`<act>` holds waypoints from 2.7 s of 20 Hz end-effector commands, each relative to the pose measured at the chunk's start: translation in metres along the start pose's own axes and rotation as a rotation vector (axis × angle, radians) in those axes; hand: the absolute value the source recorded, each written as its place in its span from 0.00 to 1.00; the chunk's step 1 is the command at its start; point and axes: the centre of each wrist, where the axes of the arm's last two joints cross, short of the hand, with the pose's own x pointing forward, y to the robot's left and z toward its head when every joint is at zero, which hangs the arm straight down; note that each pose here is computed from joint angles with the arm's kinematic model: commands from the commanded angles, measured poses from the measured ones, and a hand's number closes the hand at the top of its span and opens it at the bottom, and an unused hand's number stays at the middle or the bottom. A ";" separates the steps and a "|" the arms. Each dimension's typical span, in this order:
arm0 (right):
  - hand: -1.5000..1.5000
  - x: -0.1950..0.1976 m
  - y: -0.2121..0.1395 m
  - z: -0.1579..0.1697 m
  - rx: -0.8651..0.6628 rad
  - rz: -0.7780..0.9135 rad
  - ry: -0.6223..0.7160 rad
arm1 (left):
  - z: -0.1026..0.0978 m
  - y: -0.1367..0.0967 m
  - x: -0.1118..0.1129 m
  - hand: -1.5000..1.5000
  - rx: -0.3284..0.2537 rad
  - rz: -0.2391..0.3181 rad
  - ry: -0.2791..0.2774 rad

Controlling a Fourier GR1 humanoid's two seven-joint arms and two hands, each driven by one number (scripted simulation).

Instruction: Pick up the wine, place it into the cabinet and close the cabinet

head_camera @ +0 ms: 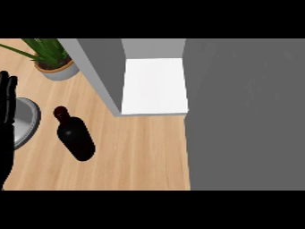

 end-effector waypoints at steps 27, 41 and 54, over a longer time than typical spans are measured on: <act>0.00 0.087 0.012 0.036 0.308 -0.200 0.147 | 0.008 -0.017 0.077 0.00 -0.631 0.579 0.449; 0.00 0.097 0.004 0.041 0.292 -0.180 0.135 | -0.022 0.019 0.097 0.00 -0.553 0.505 0.481; 0.00 0.108 -0.002 0.036 0.286 -0.182 0.120 | -0.056 0.063 0.057 0.00 -0.448 0.466 0.501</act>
